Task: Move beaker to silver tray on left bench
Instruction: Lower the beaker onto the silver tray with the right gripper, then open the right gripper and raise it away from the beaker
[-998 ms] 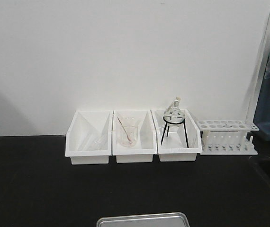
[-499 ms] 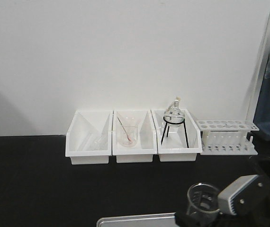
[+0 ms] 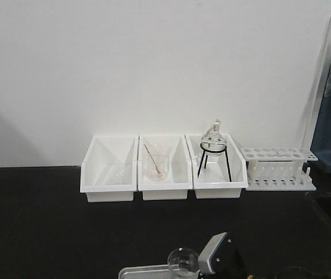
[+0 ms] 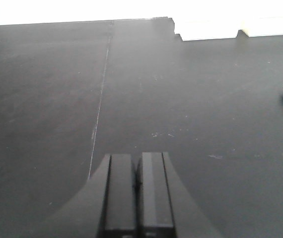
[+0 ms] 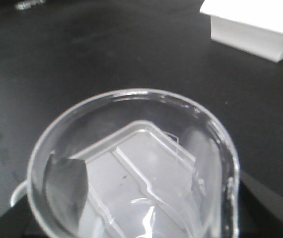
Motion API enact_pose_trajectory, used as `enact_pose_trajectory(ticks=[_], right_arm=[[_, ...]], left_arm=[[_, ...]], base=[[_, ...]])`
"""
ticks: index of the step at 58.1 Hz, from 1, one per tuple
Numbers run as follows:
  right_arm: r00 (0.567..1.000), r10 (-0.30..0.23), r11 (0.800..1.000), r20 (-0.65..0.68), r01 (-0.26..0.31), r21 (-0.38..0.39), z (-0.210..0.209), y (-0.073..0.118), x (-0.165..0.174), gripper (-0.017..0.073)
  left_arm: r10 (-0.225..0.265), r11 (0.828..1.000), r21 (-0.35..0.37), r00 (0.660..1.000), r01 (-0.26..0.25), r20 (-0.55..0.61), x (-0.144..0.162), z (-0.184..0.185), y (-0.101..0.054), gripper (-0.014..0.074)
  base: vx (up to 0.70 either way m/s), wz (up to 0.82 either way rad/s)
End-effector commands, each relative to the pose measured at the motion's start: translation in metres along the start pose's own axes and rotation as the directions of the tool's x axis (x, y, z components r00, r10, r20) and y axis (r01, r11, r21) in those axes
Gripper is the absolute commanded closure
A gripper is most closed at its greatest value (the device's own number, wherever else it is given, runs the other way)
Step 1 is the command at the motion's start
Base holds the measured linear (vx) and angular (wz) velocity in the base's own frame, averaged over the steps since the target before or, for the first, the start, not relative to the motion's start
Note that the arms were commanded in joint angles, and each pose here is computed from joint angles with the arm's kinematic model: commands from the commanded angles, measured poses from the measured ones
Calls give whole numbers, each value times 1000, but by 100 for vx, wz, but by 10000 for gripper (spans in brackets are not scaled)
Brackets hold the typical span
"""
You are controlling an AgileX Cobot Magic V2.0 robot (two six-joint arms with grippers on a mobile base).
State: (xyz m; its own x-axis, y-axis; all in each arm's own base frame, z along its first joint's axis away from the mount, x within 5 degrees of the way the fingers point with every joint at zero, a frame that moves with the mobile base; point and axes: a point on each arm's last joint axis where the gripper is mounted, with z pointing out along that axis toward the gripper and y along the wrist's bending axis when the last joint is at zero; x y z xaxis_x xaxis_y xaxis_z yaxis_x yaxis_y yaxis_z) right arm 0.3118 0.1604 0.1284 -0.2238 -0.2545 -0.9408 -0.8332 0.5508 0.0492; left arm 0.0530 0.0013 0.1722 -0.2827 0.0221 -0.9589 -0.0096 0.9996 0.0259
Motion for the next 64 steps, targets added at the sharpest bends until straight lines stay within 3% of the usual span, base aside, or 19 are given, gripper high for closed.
enact_pose_trajectory(ticks=[1,6,18,34,49,64], right_arm=[[997,-63,998,51,62,23,1,-1,-22,562],[996,-89,995,25,88,39,4,-3,-15,562],[998,-54,997,23,52,62,10,-8,-2,562],[998,-64,995,0,64,72,11,-9,3,502],[998,-68,996,-1,68,66,11,-9,3,295],[998,-65,996,1,65,68,11,-9,3,11]], left_arm=[[-1,1000,7,998,1,66,1,2,-1,592],[-1,1000,7,998,1,66,1,2,-1,592],[-1,1000,7,998,1,66,1,2,-1,592],[-1,1000,7,998,1,66,1,2,-1,592],[-1,1000,7,998,1,66,1,2,-1,592],[-1,1000,7,998,1,66,1,2,-1,592]], base=[[0,0],[0,0],[0,0],[0,0],[0,0],[0,0]])
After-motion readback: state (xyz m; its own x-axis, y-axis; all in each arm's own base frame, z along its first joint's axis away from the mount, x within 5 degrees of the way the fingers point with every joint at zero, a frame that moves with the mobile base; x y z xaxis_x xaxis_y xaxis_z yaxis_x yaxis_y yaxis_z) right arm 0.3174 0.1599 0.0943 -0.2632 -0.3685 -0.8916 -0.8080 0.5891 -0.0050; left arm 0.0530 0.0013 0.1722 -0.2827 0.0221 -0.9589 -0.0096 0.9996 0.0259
